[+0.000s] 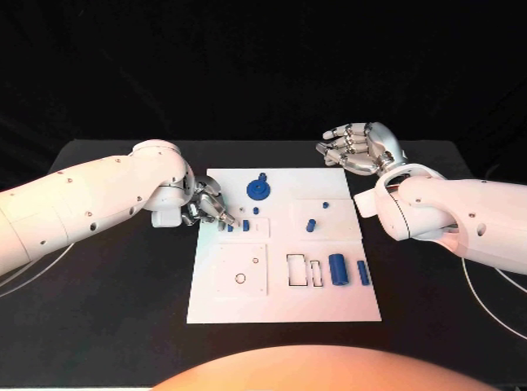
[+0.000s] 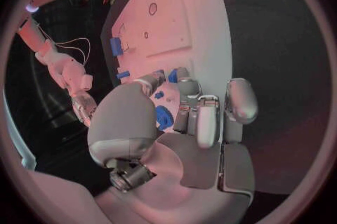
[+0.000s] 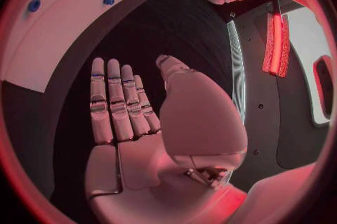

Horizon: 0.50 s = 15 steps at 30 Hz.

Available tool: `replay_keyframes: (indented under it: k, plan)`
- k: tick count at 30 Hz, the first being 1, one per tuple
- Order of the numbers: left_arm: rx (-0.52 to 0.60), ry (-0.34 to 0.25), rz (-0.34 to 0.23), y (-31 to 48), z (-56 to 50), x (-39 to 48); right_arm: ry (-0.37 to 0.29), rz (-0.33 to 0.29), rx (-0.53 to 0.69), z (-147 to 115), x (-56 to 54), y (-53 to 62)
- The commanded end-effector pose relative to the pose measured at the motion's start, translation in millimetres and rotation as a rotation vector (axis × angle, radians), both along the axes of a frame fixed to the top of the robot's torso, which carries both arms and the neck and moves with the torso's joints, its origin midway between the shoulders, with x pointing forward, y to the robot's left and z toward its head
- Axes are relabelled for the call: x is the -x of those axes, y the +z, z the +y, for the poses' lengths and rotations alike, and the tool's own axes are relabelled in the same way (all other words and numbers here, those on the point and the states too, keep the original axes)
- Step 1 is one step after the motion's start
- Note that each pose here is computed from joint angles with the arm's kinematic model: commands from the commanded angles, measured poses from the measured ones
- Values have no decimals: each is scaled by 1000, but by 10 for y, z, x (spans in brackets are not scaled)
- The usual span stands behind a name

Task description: Assemble the parts on the task board

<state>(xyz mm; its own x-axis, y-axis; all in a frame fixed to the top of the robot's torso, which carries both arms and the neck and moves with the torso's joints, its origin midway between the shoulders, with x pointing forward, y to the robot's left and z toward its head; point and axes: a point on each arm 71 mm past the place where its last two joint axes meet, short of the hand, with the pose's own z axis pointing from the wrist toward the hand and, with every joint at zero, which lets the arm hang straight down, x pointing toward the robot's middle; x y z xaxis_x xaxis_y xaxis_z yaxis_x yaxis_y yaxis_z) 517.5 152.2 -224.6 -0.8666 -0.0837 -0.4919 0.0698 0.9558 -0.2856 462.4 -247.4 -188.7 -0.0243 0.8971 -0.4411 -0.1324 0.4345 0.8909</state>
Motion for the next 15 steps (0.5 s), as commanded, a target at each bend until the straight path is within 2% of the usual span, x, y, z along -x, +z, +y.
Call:
replay_keyframes:
  k: [1, 9, 12, 15]
  plan:
    - [16, 28, -16, 7, 30, -5, 19, -1, 0, 17, 3, 0]
    - [126, 120, -74, 154, 124, -32, 17, -2, 1, 9, 0, -2]
    - [200, 160, -106, 235, 148, -37, 17, -2, 1, 8, 0, -3]
    - [329, 185, -168, 349, 138, -35, 17, -2, 2, 3, -1, -4]
